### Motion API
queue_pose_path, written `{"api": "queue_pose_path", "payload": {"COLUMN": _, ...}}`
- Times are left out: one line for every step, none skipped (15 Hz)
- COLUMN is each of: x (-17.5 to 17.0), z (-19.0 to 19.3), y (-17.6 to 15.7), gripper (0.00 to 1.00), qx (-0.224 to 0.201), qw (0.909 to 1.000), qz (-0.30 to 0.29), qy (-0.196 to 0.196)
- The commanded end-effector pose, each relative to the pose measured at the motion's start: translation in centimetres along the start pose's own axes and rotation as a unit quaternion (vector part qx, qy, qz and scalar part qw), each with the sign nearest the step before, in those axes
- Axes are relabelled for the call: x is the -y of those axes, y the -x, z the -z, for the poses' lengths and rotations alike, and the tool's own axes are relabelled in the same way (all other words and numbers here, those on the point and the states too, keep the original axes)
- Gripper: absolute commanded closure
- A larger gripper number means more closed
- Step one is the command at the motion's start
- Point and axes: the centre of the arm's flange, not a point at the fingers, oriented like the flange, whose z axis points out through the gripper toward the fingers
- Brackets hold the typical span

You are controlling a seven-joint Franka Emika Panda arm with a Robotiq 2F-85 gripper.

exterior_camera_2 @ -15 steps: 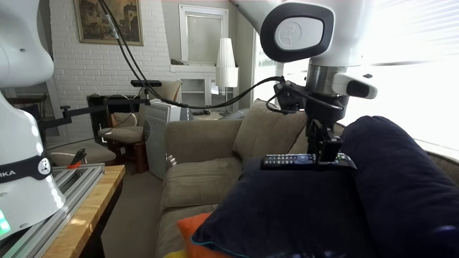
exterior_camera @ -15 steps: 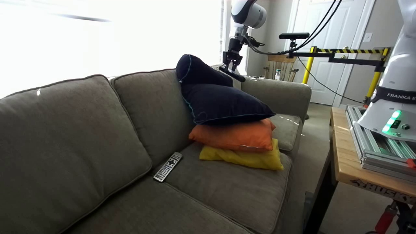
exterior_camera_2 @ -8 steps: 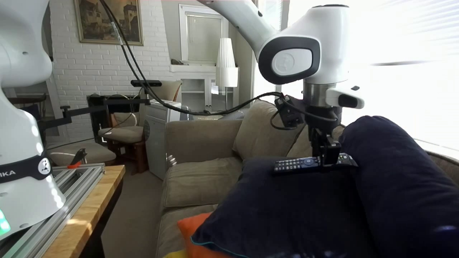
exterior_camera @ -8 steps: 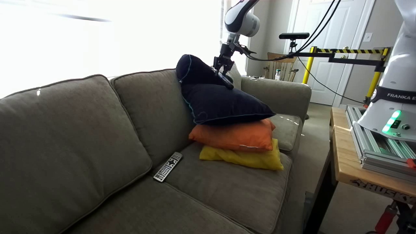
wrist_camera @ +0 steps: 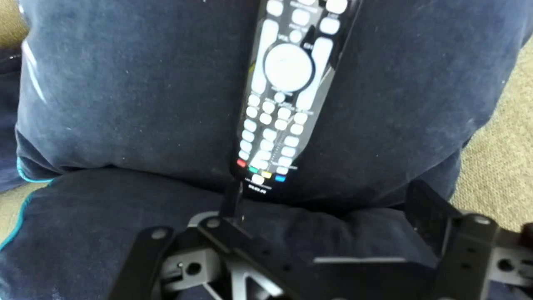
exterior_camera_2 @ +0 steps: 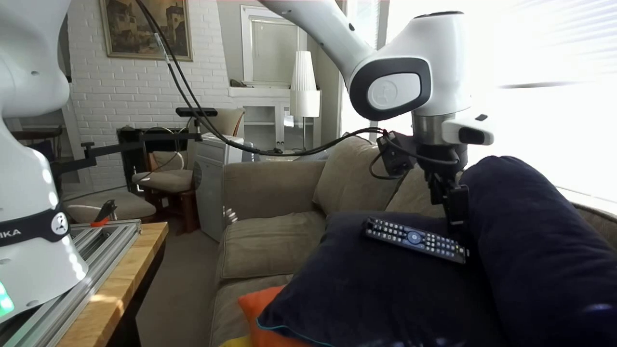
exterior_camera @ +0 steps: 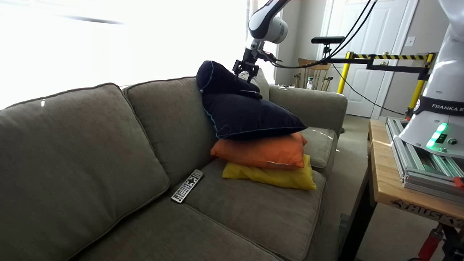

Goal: Put the black remote control on the dark blue pillow.

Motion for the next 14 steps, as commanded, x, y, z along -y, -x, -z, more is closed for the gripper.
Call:
{"api": "queue_pose_path", "payload": {"x": -0.6, "z": 4.3, "y": -0.2, "gripper": 0.00, "qx": -0.048, "qw": 0.9985, "qz": -0.025, "qy": 0.012}}
{"api": "queue_pose_path", "payload": {"x": -1.3, "z": 6.4, "y": -0.2, "gripper": 0.00, "qx": -0.058, "qw": 0.9978, "qz": -0.026, "qy": 0.017}}
{"api": "queue_pose_path", "payload": {"x": -1.9, "z": 8.1, "y": -0.3, "gripper": 0.00, "qx": -0.067, "qw": 0.9974, "qz": -0.024, "qy": 0.013}}
{"api": "queue_pose_path", "payload": {"x": -2.7, "z": 10.1, "y": -0.1, "gripper": 0.00, "qx": -0.072, "qw": 0.9970, "qz": -0.023, "qy": 0.015}}
{"api": "queue_pose_path", "payload": {"x": -3.3, "z": 12.0, "y": 0.0, "gripper": 0.00, "qx": -0.074, "qw": 0.9968, "qz": -0.022, "qy": 0.018}}
{"api": "queue_pose_path", "payload": {"x": -4.2, "z": 13.7, "y": 0.3, "gripper": 0.00, "qx": -0.066, "qw": 0.9974, "qz": -0.018, "qy": 0.021}}
{"api": "queue_pose_path", "payload": {"x": -4.9, "z": 15.2, "y": 0.4, "gripper": 0.00, "qx": -0.062, "qw": 0.9977, "qz": -0.015, "qy": 0.025}}
{"api": "queue_pose_path", "payload": {"x": -5.6, "z": 16.6, "y": 0.8, "gripper": 0.00, "qx": -0.054, "qw": 0.9981, "qz": -0.007, "qy": 0.029}}
{"api": "queue_pose_path", "payload": {"x": -6.3, "z": 18.0, "y": 1.0, "gripper": 0.00, "qx": -0.046, "qw": 0.9984, "qz": 0.007, "qy": 0.032}}
{"api": "queue_pose_path", "payload": {"x": -7.1, "z": 19.2, "y": 1.5, "gripper": 0.00, "qx": -0.036, "qw": 0.9984, "qz": 0.022, "qy": 0.039}}
{"api": "queue_pose_path", "payload": {"x": -7.7, "z": 20.2, "y": 2.0, "gripper": 0.00, "qx": -0.033, "qw": 0.9980, "qz": 0.034, "qy": 0.042}}
{"api": "queue_pose_path", "payload": {"x": -8.5, "z": 21.4, "y": 2.6, "gripper": 0.00, "qx": -0.024, "qw": 0.9974, "qz": 0.052, "qy": 0.043}}
{"api": "queue_pose_path", "payload": {"x": -9.2, "z": 22.1, "y": 2.9, "gripper": 0.00, "qx": -0.018, "qw": 0.9967, "qz": 0.064, "qy": 0.045}}
{"api": "queue_pose_path", "payload": {"x": -9.7, "z": 22.9, "y": 3.4, "gripper": 0.00, "qx": -0.012, "qw": 0.9959, "qz": 0.077, "qy": 0.046}}
